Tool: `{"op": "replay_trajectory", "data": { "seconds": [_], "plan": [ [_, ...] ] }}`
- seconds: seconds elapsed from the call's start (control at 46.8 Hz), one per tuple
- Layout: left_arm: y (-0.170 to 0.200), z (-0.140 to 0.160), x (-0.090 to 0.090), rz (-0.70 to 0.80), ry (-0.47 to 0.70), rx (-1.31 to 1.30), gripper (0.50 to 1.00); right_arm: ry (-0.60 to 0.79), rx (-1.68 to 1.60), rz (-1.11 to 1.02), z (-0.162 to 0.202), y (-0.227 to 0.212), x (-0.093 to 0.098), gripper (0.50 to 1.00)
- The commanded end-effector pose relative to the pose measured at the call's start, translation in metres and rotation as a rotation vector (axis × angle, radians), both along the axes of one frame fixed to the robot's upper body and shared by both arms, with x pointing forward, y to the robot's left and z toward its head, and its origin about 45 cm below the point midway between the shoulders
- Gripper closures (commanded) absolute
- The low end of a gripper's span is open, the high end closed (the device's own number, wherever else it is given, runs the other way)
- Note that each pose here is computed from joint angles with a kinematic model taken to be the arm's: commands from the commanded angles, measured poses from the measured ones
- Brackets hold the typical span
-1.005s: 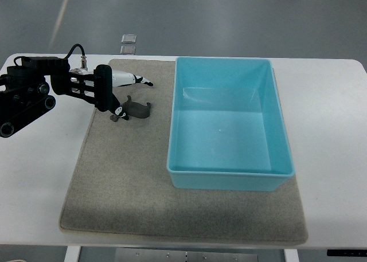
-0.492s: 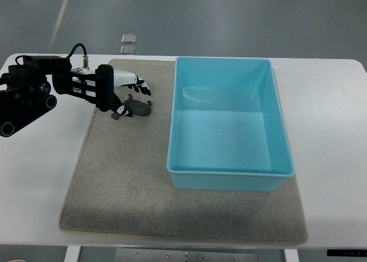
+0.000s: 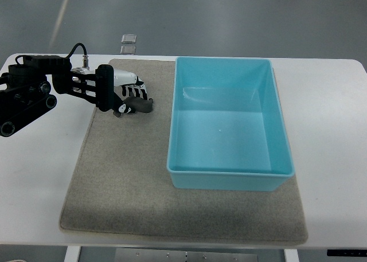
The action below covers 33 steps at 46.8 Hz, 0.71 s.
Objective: Place brown hippo in blue box with left hand
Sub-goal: 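Close the left hand fingers around the brown hippo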
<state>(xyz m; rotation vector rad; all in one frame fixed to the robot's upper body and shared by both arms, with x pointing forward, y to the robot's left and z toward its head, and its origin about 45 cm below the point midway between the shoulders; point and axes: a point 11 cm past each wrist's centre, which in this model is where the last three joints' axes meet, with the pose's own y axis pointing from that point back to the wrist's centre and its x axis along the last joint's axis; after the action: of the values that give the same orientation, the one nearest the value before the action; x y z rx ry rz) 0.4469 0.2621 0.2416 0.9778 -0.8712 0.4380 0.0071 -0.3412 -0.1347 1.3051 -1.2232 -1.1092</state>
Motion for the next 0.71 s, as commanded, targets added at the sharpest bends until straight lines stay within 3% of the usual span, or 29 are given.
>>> {"op": "replay_trajectory", "data": {
  "seconds": [0.0, 0.321, 0.684],
  "plan": [
    [-0.001, 0.001, 0.000, -0.002, -0.002, -0.001, 1.000, 0.000, 0.000, 0.000, 0.000, 0.000, 0.000, 0.564],
    [-0.001, 0.004, 0.001, 0.000, -0.006, -0.008, 1.000, 0.000, 0.000, 0.000, 0.000, 0.000, 0.000, 0.564],
    [-0.007, 0.039, 0.015, 0.002, -0.130, -0.057, 1.000, 0.000, 0.000, 0.000, 0.000, 0.000, 0.000, 0.564]
  ]
}}
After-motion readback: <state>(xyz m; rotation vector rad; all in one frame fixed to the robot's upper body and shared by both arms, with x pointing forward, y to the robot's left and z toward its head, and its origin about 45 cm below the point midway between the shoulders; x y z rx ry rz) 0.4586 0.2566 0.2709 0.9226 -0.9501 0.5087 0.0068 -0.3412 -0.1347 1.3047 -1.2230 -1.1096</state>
